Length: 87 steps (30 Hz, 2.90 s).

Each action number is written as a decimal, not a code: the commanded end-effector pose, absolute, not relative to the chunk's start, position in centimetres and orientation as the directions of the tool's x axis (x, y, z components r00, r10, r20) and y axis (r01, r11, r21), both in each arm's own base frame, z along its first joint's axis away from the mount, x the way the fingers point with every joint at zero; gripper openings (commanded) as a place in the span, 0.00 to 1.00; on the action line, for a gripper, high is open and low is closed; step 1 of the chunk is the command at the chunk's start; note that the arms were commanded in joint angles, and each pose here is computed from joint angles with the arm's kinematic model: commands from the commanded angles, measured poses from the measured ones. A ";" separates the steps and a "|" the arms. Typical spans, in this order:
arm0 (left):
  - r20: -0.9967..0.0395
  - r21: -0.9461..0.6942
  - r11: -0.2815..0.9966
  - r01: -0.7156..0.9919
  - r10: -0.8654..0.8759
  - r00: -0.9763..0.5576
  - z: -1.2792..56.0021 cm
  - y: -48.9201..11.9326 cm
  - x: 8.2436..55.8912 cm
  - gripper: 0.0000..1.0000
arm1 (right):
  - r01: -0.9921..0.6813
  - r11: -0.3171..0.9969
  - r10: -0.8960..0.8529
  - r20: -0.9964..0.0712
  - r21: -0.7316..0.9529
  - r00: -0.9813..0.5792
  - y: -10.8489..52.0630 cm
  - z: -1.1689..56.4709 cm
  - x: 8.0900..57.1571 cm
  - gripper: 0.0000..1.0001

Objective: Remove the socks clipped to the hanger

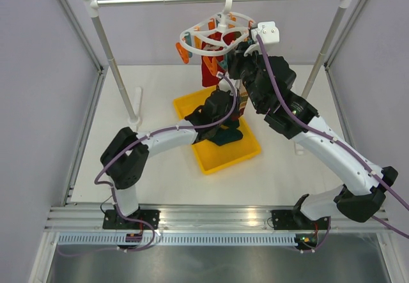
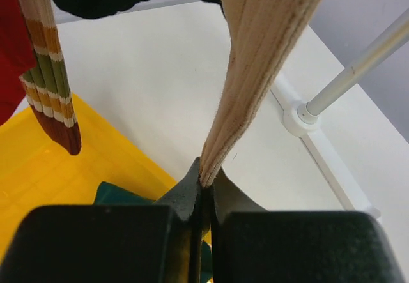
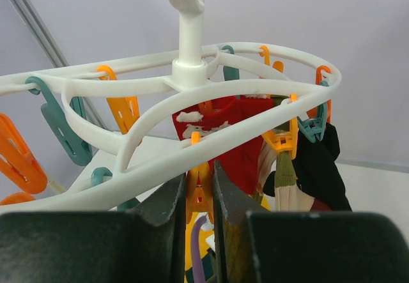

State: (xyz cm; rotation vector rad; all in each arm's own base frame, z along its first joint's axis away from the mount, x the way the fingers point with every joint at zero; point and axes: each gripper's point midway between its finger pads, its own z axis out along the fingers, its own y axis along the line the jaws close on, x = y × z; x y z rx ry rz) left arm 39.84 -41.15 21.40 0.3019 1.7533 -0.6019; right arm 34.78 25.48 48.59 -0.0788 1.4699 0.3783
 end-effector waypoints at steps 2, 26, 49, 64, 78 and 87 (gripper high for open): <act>-0.954 -0.296 0.803 0.518 -0.214 -0.212 27.4 -39.2 37.7 0.02 | -0.293 0.938 0.214 -0.975 0.187 0.065 25.2 49.5 34.5 0.11; -0.920 -0.344 0.812 0.472 -0.189 -0.344 23.4 -35.6 33.3 0.02 | -0.142 0.966 0.225 -0.973 0.216 0.051 17.8 46.5 30.8 0.67; -0.922 -0.329 0.811 0.483 -0.165 -0.351 23.6 -36.5 32.8 0.02 | -0.173 0.972 0.142 -0.985 0.157 -0.096 21.8 42.1 35.3 0.56; -0.918 -0.322 0.832 0.453 -0.158 -0.363 23.7 -37.4 32.6 0.02 | -0.288 0.932 0.237 -0.971 0.220 0.024 21.3 45.0 34.4 0.61; -0.925 -0.295 0.837 0.461 -0.129 -0.357 24.1 -38.6 32.3 0.02 | -0.129 0.974 0.201 -0.974 0.187 0.106 21.2 46.6 36.2 0.64; -0.929 -0.287 0.830 0.478 -0.120 -0.351 24.6 -39.0 32.0 0.02 | -0.083 0.977 0.209 -0.964 0.198 0.163 20.9 47.5 37.0 0.67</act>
